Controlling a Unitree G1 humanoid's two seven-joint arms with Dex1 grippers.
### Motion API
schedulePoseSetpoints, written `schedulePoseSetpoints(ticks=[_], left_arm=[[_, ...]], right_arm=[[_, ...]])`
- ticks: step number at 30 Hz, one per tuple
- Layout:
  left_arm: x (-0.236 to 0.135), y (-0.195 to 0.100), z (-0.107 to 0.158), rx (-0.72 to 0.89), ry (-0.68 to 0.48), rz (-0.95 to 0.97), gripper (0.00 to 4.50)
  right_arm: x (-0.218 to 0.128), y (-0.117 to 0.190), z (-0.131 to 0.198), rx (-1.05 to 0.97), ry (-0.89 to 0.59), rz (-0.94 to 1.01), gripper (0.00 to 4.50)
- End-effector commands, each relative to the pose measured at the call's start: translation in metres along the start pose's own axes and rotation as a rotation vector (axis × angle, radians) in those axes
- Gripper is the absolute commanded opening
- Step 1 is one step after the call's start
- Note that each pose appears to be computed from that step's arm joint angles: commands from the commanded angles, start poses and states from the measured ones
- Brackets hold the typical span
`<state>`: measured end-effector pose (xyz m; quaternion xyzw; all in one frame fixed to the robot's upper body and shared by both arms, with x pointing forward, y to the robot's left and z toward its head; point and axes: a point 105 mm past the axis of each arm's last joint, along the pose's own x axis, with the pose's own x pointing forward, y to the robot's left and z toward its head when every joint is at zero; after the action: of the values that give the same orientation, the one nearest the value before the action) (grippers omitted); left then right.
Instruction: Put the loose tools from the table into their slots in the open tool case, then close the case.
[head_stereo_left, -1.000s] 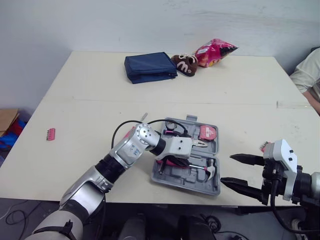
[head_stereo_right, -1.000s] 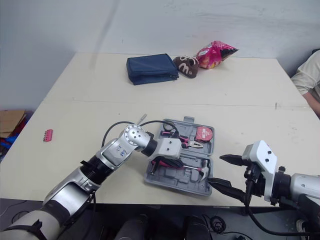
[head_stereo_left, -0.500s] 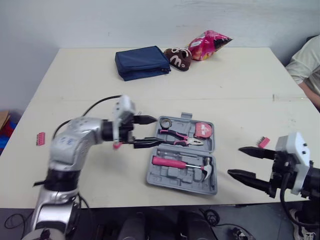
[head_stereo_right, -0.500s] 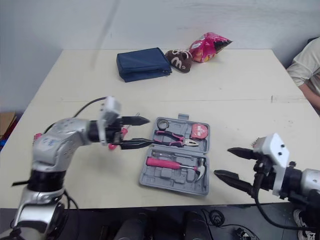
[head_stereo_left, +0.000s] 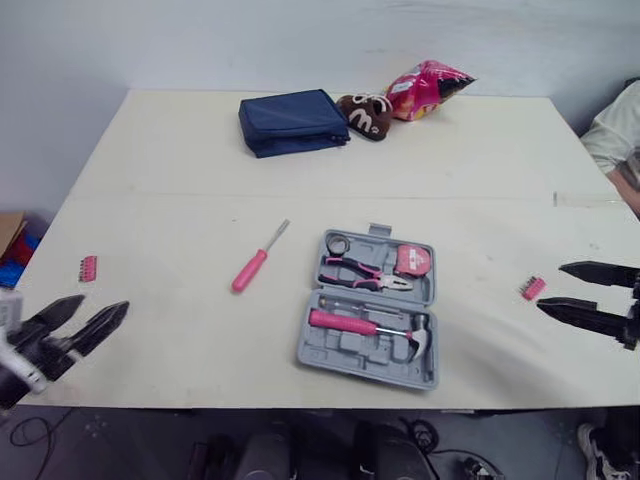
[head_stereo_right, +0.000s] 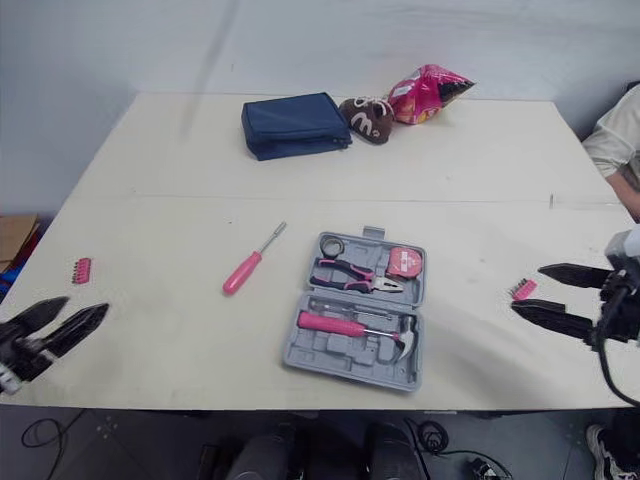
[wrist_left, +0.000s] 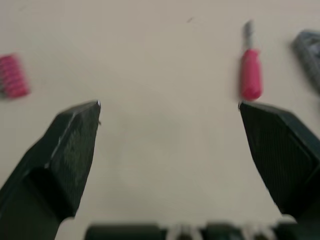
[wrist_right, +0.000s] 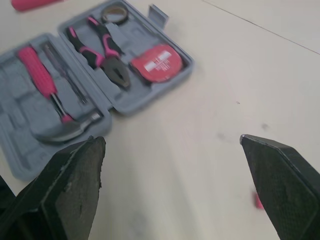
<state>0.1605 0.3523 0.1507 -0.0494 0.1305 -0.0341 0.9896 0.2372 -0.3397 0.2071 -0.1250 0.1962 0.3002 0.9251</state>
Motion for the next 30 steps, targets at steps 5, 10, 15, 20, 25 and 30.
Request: schedulePoseSetpoints(ticks=[5,10,15,20,25,30], left_arm=[[-0.021,0.017,0.000,0.082,0.012,0.072,4.47],[-0.002,0.019,0.005,0.059,-0.015,0.089,4.47],[0.019,0.068,-0.003,-0.025,-0.005,0.376,4.47],[0.055,0.061,0.000,-0.044,0.000,0.327,4.47],[0.081,0.074,0.003,-0.022,0.020,0.344,4.47],[0.105,0.077,-0.001,-0.043,0.029,0.347,4.47]], right_arm=[[-0.009,-0.012,0.013,-0.003,-0.080,-0.021,4.50],[0.025,0.028,0.032,-0.080,-0.109,0.138,4.50],[0.064,0.093,0.080,-0.165,-0.262,0.387,4.50],[0.084,0.157,0.114,-0.256,-0.376,0.649,4.50],[0.093,0.184,0.130,-0.309,-0.422,0.776,4.50],[0.100,0.187,0.135,-0.344,-0.432,0.782,4.50]])
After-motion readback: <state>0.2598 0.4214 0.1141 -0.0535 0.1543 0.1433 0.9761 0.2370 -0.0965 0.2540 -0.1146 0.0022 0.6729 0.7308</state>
